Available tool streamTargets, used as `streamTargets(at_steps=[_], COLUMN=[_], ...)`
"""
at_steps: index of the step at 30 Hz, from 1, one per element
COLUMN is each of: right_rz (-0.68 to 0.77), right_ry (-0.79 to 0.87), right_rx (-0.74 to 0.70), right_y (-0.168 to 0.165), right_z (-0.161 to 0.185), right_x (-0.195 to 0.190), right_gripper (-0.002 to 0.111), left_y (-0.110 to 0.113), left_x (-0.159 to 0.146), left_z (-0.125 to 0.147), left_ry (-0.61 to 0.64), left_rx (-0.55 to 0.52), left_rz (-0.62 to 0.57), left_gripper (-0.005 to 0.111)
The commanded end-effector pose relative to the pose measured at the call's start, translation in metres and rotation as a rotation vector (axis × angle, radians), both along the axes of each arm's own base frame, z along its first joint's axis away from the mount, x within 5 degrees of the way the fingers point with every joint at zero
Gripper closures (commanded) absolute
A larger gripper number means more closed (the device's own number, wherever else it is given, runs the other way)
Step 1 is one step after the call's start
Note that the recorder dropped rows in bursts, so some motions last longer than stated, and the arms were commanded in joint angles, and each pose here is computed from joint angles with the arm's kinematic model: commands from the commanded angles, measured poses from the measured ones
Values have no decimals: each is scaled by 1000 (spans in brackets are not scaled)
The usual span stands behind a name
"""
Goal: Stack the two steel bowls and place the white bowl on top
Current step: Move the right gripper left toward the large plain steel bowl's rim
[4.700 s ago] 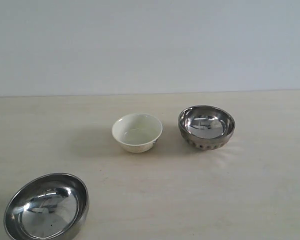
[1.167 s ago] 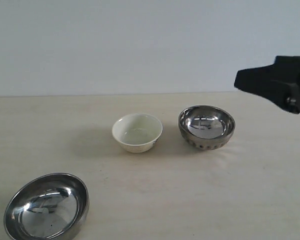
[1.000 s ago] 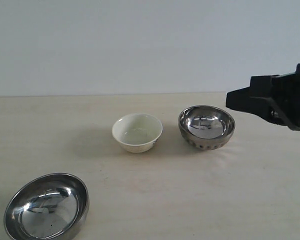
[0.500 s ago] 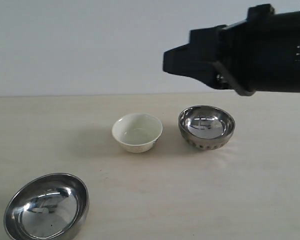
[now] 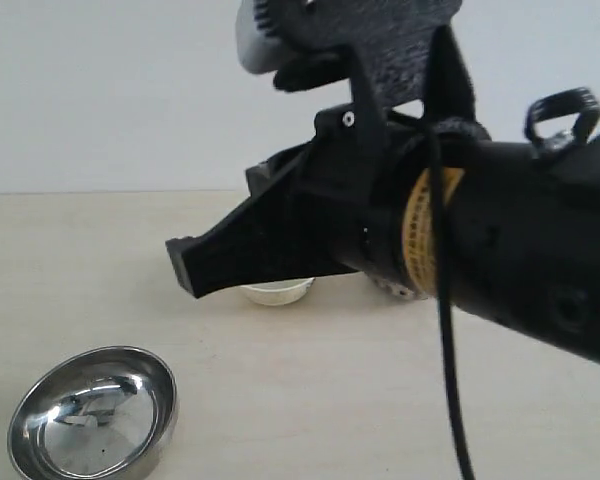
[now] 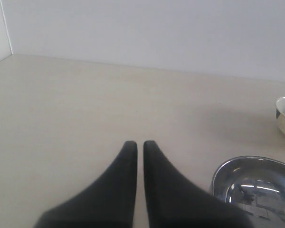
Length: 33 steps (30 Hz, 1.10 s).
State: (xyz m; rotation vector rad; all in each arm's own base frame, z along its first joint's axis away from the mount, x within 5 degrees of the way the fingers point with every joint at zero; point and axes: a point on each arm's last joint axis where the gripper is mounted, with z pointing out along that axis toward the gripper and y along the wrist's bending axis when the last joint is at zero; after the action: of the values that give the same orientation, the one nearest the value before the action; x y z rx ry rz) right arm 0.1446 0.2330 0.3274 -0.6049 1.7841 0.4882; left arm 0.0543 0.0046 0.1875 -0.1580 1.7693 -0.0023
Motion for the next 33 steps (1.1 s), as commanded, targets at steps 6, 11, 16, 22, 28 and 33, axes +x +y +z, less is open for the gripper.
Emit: streamTargets(at_steps=[6, 11, 16, 22, 28, 33], right_rz=[-1, -74, -6, 1, -71, -44], right_ry=[183, 269, 317, 379, 503, 542], right_rx=[-237, -242, -206, -336, -328, -353], right_y=[37, 36, 51, 75, 87, 108], right_z=[-2, 9, -7, -60, -85, -102], right_x=[12, 31, 39, 51, 69, 79], right_gripper=[108, 103, 101, 54, 54, 54], left_y=[0, 0, 0, 0, 0, 0], left_x=[0, 0, 0, 0, 0, 0], left_z=[-1, -1, -1, -1, -1, -1], left_ry=[1, 0, 0, 0, 0, 0], left_rx=[-6, -6, -6, -6, -6, -6], left_rz=[5, 5, 5, 5, 5, 5], left_gripper=[102, 102, 102, 102, 102, 102])
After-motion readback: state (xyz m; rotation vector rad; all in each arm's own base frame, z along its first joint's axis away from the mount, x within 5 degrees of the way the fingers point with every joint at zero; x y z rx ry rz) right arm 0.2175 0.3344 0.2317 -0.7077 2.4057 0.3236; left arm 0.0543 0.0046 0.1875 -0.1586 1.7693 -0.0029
